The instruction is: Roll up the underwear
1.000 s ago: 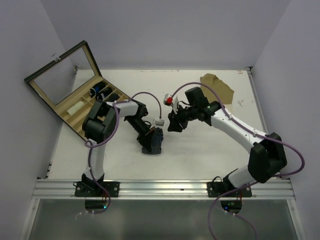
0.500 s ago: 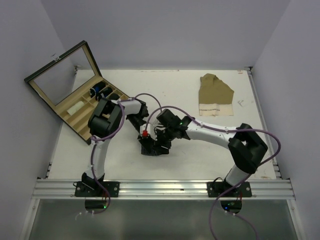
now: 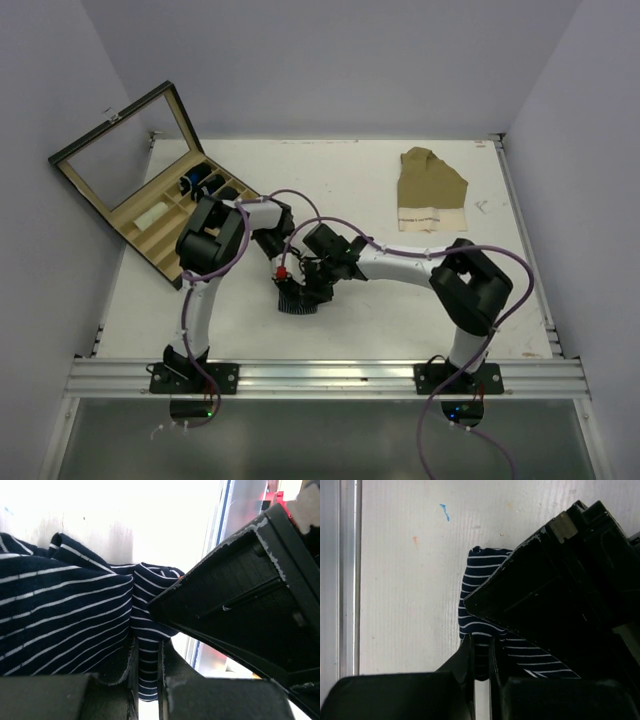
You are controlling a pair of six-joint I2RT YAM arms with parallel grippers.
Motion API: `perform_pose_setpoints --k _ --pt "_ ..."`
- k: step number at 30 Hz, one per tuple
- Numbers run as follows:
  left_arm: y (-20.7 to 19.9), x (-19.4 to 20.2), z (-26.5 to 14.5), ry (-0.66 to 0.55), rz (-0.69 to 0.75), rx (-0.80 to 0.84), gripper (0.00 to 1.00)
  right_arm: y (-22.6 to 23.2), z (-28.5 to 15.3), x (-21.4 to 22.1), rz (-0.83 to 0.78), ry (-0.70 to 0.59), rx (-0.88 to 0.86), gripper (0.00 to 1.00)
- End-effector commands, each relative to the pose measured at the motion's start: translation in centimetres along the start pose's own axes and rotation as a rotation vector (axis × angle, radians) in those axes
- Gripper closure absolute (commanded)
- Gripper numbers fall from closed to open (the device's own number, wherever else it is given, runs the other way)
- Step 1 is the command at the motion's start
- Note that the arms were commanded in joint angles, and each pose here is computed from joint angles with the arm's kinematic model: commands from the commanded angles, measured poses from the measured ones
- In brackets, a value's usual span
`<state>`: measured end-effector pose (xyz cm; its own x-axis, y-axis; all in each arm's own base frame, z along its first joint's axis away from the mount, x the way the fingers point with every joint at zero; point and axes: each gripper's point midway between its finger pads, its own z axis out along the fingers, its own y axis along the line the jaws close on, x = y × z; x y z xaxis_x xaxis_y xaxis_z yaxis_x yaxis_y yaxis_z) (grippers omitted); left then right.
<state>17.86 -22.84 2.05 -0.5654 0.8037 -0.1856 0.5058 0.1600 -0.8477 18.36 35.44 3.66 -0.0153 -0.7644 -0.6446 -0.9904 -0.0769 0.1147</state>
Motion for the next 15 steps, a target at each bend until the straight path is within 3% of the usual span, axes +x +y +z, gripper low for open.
perform_pose_setpoints --k 1,7,15 --pt "8.1 0.7 -0.8 0.083 0.18 -0.273 0.92 1.5 2.1 1.8 0.034 0.037 -0.097 1.0" --pt "6.2 -1.7 -4.1 -0.084 0.221 -0.305 0.73 2.0 2.7 4.2 0.161 0.056 -0.198 1.0" --pt "2.7 -4.5 -12.8 -0.376 0.312 -0.454 0.55 1.1 1.9 4.7 0.359 0.016 -0.289 1.0"
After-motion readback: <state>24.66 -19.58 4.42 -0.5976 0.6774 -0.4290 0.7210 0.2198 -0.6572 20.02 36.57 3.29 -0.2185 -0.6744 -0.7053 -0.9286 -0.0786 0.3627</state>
